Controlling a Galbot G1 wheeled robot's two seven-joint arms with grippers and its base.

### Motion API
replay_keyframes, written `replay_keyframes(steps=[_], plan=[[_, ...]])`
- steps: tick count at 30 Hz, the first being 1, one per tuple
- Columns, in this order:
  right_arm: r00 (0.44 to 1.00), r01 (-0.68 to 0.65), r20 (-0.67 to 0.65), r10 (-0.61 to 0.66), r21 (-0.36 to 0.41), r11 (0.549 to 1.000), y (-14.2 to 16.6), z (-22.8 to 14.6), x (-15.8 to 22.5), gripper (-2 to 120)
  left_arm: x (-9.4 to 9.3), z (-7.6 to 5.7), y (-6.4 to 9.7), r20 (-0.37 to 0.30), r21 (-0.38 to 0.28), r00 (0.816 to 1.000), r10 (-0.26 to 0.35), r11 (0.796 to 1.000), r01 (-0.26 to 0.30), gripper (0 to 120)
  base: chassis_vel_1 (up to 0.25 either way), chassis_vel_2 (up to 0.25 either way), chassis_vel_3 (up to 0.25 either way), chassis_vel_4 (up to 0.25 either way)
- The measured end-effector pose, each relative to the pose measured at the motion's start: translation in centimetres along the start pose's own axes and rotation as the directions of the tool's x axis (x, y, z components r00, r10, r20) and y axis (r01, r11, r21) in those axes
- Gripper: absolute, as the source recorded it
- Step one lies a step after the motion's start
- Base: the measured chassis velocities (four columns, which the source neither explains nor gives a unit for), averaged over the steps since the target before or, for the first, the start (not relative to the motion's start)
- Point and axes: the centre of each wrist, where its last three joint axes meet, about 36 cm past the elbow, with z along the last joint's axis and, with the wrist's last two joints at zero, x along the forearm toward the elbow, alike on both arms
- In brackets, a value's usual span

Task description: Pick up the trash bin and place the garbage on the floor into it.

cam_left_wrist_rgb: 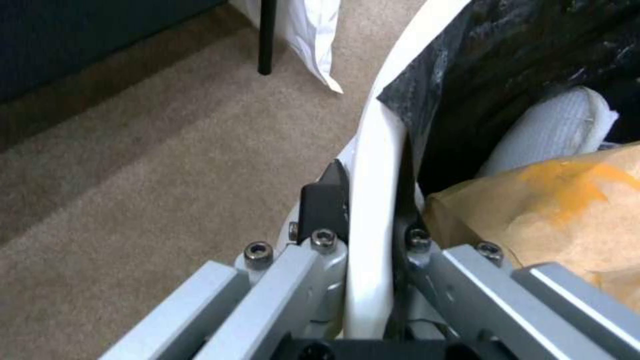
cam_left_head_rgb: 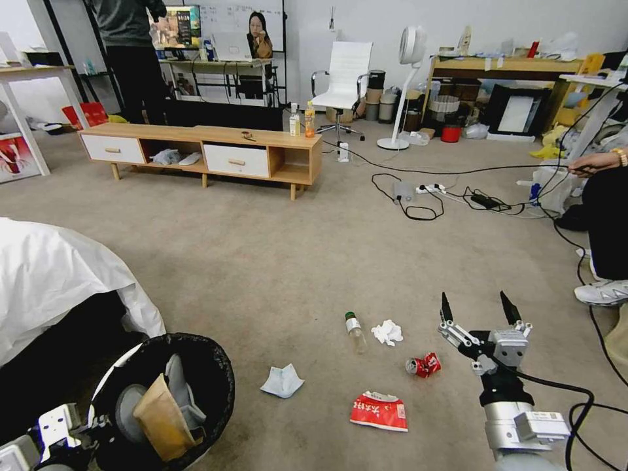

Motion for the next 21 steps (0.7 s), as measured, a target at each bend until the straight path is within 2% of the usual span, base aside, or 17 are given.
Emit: replay_keyframes(steps=[11, 13, 16, 19, 20, 21], plan=[[0.999, 0.052, -0.01, -0.052, 0.036, 0.998, -0.6, -0.2, -0.6, 100, -0.1, 0.0, 0.1, 0.0, 0.002, 1.0, -0.002, 1.0, 0.002, 2, 0.0, 0.0, 0.0, 0.0], [0.992, 0.099, -0.082, -0.094, 0.06, 0.993, -1.2, -1.2, -1.2, 100, -0.1, 0.0, 0.3, 0.001, 0.0, 1.0, -0.005, 1.0, 0.005, 2, 0.0, 0.0, 0.0, 0.0], [0.985, 0.118, -0.134, -0.11, 0.053, 0.992, -1.4, -1.8, -1.5, 100, 0.0, -0.1, 0.3, 0.002, 0.001, 1.0, -0.006, 1.0, 0.006, 2, 0.0, 0.0, 0.0, 0.0], [0.932, 0.191, -0.309, -0.187, -0.02, 0.981, -1.7, -3.7, -2.6, 100, 0.0, 0.0, 0.3, 0.002, 0.005, 1.0, -0.007, 1.0, 0.006, 2, 0.0, 0.0, 0.0, 0.0], [0.932, 0.191, -0.309, -0.187, -0.02, 0.981, -1.7, -3.7, -2.6, 100, 0.0, 0.0, 0.3, 0.002, 0.005, 1.0, -0.007, 1.0, 0.006, 2, 0.0, 0.0, 0.0, 0.0], [0.906, 0.211, -0.367, -0.212, -0.044, 0.976, -1.7, -4.4, -3.0, 100, 0.1, 0.0, 0.3, 0.003, 0.005, 1.0, -0.007, 1.0, 0.007, 2, 0.0, 0.0, 0.0, 0.0]])
